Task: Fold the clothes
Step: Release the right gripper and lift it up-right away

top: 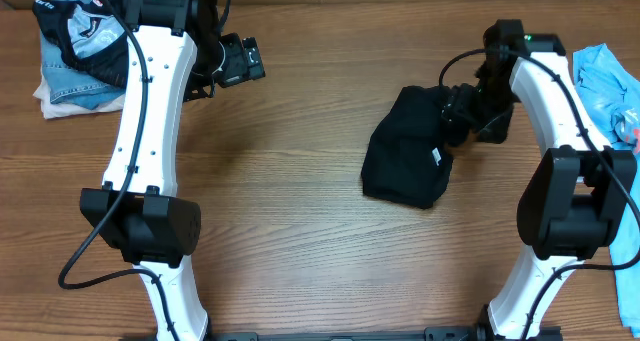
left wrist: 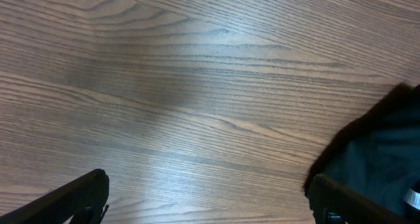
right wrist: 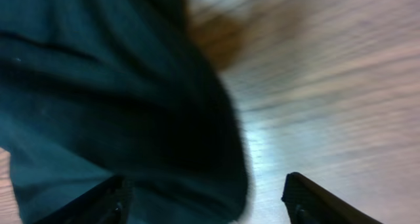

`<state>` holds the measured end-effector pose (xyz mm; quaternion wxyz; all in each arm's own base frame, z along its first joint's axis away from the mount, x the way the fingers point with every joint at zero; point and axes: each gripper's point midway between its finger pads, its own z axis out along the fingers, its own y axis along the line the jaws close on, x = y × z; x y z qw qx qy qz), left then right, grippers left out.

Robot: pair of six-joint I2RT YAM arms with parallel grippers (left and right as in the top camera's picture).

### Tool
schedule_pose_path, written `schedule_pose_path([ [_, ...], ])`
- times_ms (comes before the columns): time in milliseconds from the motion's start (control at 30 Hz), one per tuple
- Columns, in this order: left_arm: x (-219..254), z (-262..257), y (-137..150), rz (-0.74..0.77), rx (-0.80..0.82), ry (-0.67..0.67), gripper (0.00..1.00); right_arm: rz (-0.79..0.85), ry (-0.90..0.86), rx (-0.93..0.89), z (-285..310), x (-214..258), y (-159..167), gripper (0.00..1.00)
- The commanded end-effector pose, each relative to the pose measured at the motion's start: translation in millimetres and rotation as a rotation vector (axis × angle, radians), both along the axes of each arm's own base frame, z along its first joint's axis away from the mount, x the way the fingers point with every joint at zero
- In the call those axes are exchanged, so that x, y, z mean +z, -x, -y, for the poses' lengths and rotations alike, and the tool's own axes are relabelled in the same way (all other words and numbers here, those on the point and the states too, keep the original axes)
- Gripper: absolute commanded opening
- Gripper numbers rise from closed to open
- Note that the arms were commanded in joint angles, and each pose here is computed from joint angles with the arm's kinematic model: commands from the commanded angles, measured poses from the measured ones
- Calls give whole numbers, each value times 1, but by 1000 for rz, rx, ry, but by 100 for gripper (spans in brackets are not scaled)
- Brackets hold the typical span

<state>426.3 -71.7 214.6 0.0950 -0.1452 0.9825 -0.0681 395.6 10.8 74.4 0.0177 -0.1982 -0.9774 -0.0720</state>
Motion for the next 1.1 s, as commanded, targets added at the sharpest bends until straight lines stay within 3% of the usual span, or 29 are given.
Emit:
schedule_pose_path([
  [0,-6,1,-1,-13,-18,-12,100,27,-75,60,-14,-13,0,68],
  [133,-7,1,0,-15,-19,-14,100,122,-61,60,-10,-19,-23,35],
  [300,-7,0,0,-14,-22,-17,100,266,-22,61,-4,-14,-58,11],
  [400,-7,0,0,-14,-25,-18,100,315,65,49,10,-12,-71,8],
  [467,-7,0,0,-14,-25,-18,100,327,132,39,22,-12,-75,13],
  [600,-7,0,0,-14,-25,-17,100,321,246,3,42,-12,-75,38],
  [667,-7,0,0,-14,-25,-17,100,310,296,-45,53,-11,-72,45],
  [700,-7,0,0,-14,-25,-17,100,302,301,-46,54,-12,-71,55],
  [733,-7,0,0,-14,-25,-17,100,295,302,-54,54,-12,-69,71],
  [767,-7,0,0,-14,-25,-17,100,285,306,-71,55,-12,-67,74],
  [900,-7,0,0,-14,-25,-17,100,239,309,-124,57,2,-55,72],
  [1067,-7,0,0,-13,-25,-17,100,281,286,-171,54,60,-47,72],
])
